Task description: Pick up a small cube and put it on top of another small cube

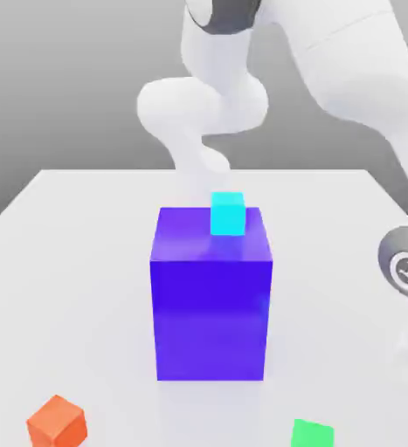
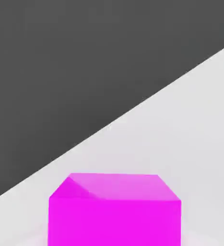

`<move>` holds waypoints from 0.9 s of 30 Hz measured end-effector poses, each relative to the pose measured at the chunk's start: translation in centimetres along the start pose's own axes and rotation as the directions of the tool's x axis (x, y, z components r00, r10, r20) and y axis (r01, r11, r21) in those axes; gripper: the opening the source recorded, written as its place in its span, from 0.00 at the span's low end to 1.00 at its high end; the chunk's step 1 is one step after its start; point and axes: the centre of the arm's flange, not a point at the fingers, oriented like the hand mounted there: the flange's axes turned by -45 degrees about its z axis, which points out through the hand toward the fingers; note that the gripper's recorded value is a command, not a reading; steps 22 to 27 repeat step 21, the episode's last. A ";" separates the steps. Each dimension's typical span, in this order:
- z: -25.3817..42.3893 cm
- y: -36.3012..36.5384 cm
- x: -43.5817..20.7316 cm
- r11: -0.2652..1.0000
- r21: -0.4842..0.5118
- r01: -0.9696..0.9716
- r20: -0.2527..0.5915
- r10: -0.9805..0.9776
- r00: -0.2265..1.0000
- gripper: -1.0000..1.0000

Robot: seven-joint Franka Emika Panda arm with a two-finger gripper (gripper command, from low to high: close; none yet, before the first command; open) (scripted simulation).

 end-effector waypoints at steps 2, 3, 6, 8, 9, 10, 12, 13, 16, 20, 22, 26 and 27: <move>-0.5 1.6 1.6 0.992 -0.014 -0.127 -0.007 0.127 0.992 0.00; -0.8 2.5 2.5 0.980 -0.019 -0.197 -0.010 0.197 0.980 0.00; -1.7 5.2 5.2 0.913 -0.024 -0.407 -0.020 0.406 0.914 0.00; -2.6 7.2 6.9 0.841 -0.019 -0.541 -0.022 0.540 0.841 0.00; -3.0 8.2 7.8 0.797 -0.016 -0.604 -0.020 0.603 0.797 0.00; -3.5 9.2 8.6 0.748 -0.011 -0.664 -0.017 0.664 0.748 0.00; -4.5 11.3 10.1 0.635 -0.002 -0.772 -0.004 0.772 0.635 0.00; -4.6 12.1 10.7 0.586 0.001 -0.811 0.003 0.810 0.586 0.00; -1.4 12.8 11.3 0.540 0.003 -0.842 0.010 0.842 0.540 0.00; 0.8 12.9 11.3 0.535 0.003 -0.845 0.011 0.845 0.535 1.00; 0.8 12.9 11.3 0.535 0.003 -0.845 0.011 0.845 0.535 1.00; 0.8 12.9 11.3 0.535 0.003 -0.845 0.011 0.845 0.535 1.00; 0.8 12.9 11.3 0.535 0.003 -0.845 0.011 0.845 0.535 1.00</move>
